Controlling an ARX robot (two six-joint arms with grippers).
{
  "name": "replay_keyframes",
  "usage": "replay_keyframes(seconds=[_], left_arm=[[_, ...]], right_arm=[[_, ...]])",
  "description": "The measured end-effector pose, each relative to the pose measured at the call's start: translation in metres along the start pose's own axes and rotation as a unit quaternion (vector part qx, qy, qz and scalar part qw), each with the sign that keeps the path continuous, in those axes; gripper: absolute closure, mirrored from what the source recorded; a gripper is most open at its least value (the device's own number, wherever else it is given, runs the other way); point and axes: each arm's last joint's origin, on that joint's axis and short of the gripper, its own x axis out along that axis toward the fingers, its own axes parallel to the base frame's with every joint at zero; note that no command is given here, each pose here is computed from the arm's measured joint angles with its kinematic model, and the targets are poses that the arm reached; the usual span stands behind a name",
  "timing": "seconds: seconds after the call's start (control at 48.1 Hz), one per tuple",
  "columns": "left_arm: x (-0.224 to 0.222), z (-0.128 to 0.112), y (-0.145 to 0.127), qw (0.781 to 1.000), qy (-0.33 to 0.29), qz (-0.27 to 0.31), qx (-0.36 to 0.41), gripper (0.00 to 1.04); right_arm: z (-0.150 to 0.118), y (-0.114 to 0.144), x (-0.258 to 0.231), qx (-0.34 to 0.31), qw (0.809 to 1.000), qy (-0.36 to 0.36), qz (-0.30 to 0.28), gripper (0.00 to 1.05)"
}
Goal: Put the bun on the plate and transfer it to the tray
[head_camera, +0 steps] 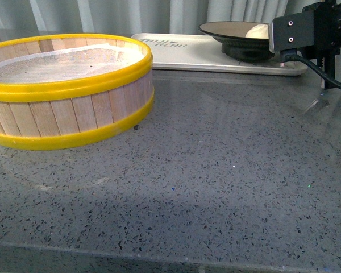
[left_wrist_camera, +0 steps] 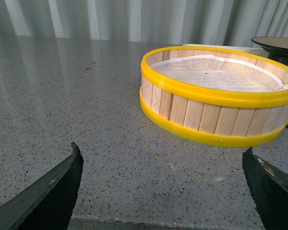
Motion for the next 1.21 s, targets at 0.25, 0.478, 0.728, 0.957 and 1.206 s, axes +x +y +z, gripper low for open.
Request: replay_keyframes(seconds=[0.25,0.478,0.728,0.957,1.206], left_arm=[[0.0,0.0,0.0,1.0,0.0,0.0,0.0,0.07],[0.0,0.0,0.0,1.0,0.0,0.0,0.0,0.07],[0.0,0.0,0.0,1.0,0.0,0.0,0.0,0.07],[0.0,0.0,0.0,1.0,0.0,0.0,0.0,0.07],[0.0,0.0,0.0,1.0,0.0,0.0,0.0,0.07]], right_arm=[[0.001,0.0,0.001,0.001,1.0,0.002,-0.004,1.02],[0.001,0.0,0.001,0.006,1.0,0.006,-0.004,1.02],[0.001,-0.001,0.001,0.015,1.0,0.005,-0.009,0.55],[0.008,-0.008,-0.009,0.04,0.999,-0.002,-0.015,0.11],[0.029,-0.011,-0.048,0.106,0.994,-0.022,-0.027,0.08]])
